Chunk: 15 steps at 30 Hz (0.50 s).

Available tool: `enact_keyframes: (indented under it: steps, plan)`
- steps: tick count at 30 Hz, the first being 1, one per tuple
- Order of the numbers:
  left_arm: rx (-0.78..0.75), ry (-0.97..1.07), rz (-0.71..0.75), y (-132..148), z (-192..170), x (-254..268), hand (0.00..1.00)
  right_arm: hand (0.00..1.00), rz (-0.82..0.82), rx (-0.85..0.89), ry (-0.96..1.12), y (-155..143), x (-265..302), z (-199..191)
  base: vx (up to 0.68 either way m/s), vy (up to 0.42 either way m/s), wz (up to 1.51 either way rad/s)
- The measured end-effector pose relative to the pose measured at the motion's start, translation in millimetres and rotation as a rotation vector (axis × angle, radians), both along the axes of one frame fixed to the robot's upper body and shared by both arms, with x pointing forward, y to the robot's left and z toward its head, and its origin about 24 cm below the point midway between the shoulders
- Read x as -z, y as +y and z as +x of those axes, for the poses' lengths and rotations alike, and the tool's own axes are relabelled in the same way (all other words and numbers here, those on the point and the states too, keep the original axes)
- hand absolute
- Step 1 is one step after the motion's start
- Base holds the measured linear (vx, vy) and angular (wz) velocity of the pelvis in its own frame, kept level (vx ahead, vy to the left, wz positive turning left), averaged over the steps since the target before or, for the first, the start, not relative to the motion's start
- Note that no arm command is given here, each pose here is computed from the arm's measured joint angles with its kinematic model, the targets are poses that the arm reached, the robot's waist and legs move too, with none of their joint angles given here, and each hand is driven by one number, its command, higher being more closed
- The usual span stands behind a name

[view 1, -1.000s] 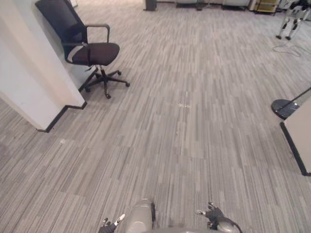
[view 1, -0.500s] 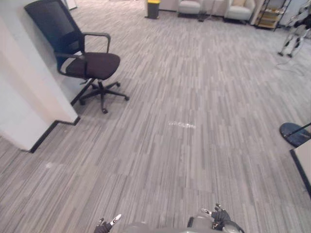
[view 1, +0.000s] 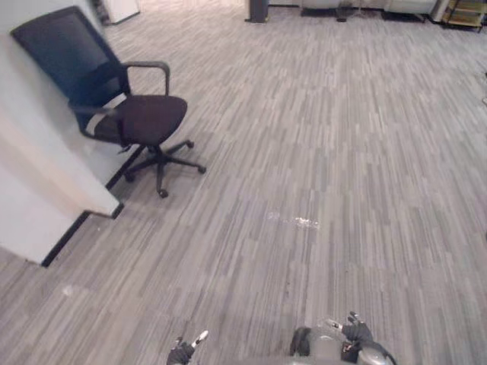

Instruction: Organize washtable

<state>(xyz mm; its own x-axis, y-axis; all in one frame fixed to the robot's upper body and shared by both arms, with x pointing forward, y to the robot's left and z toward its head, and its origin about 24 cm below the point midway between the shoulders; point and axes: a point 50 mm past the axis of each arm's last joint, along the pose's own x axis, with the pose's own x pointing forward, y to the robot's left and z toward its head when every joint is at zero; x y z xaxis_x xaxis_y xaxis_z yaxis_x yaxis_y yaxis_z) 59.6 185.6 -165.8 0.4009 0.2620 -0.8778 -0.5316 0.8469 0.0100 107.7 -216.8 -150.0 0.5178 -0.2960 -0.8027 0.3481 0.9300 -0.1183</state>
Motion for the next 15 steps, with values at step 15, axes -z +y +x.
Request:
enact_keyframes:
  steps: [15]
  plan:
    - [-0.008, 0.009, 0.092, 31, -9, -5, 0.00, 0.00, 0.083, -0.104, 0.075, 39, 11, -7, 0.55, 0.055, -0.23]
